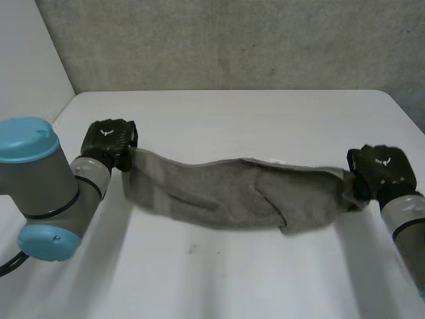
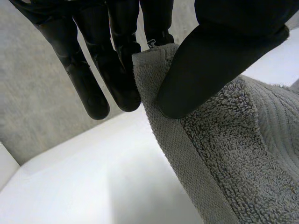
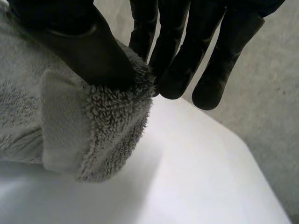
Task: Fold the towel.
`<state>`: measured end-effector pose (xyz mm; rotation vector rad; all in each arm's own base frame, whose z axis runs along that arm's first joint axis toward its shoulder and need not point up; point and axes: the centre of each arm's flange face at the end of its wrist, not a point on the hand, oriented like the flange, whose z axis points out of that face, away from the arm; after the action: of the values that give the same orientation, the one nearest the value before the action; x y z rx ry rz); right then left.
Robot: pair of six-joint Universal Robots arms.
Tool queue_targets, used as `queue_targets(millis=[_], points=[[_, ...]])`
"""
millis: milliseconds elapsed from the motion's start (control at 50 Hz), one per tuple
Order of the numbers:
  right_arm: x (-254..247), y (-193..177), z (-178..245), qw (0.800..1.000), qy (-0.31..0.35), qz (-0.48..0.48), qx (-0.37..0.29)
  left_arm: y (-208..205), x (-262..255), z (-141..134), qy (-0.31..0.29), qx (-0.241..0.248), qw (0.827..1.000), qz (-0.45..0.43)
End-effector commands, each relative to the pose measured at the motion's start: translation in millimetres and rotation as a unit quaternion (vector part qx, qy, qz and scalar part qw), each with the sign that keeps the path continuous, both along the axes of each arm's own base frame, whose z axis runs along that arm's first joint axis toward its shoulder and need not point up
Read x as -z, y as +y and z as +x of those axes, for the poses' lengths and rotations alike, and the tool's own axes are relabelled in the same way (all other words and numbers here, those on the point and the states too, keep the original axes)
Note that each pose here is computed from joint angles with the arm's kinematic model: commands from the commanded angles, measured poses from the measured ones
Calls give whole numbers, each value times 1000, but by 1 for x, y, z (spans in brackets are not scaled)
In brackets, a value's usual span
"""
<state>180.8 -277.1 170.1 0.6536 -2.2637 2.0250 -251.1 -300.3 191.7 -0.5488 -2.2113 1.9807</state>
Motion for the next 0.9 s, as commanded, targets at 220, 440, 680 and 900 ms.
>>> queue_targets(millis=[220,440,680,900], points=[[-17,9,-5,992,27,117,-40,17,-15,5,2,4,1000,-11],[-2,4,-9,989,28,145,-29,17,-13,5,3,13,1000,-7],[18,9,-7,983,10,181,-27,17,-1,5,-3,14,1000,7],[29,16,-8,984,-13,177,-15,16,3,5,-5,14,1000,12]])
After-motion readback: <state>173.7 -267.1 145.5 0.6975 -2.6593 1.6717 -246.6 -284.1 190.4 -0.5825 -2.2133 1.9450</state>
